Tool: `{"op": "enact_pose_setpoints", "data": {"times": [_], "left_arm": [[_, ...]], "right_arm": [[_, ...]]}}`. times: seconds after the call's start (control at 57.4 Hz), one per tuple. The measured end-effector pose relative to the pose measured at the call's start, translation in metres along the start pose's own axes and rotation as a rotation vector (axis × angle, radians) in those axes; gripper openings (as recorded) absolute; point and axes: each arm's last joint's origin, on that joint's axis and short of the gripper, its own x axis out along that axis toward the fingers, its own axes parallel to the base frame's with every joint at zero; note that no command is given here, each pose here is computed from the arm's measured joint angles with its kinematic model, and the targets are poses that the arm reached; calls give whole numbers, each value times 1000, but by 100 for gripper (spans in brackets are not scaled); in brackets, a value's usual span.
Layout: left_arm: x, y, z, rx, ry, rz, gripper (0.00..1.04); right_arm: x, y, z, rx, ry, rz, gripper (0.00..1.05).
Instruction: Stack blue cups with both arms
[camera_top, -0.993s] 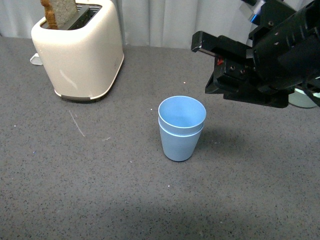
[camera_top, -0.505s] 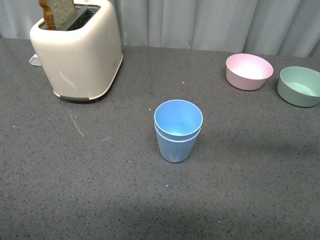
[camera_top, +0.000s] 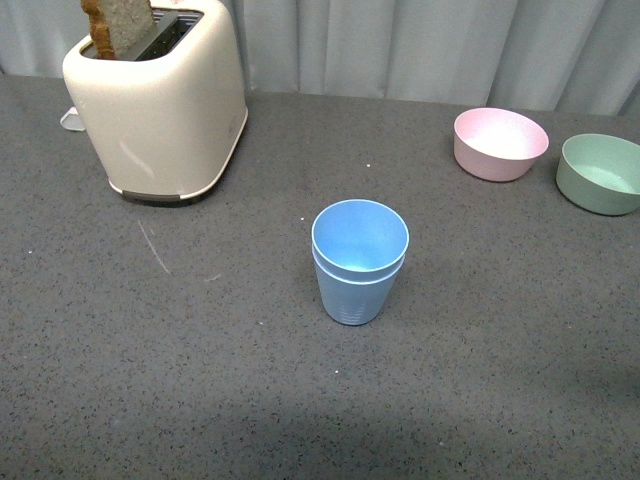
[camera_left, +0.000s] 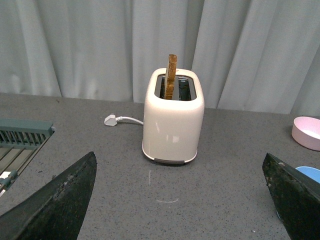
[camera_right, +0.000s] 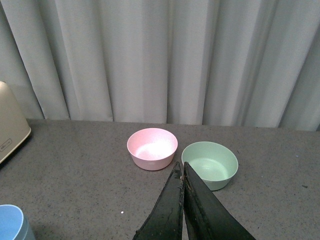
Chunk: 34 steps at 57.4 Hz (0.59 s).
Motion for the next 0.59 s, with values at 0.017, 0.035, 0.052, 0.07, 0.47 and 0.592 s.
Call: {"op": "enact_pose_setpoints", "data": {"times": [0.017,0.035,0.052,0.07,0.47,0.592], "left_arm": [[0,0,0,0,0,0,98],[0,0,0,0,0,0,98],[0,0,0,0,0,0,98],[0,0,0,0,0,0,98],[0,0,0,0,0,0,98],[0,0,0,0,0,0,98]], "right_arm": [[-2,-1,0,0,-1,0,1],[-2,-1,0,0,-1,1,1],[-4,-1,0,0,0,3,1],[-6,-2,0,0,0,3,1],[-30,-14,1,1,-3,-2,1],[-36,-14,2,2,-9,0,1]]}}
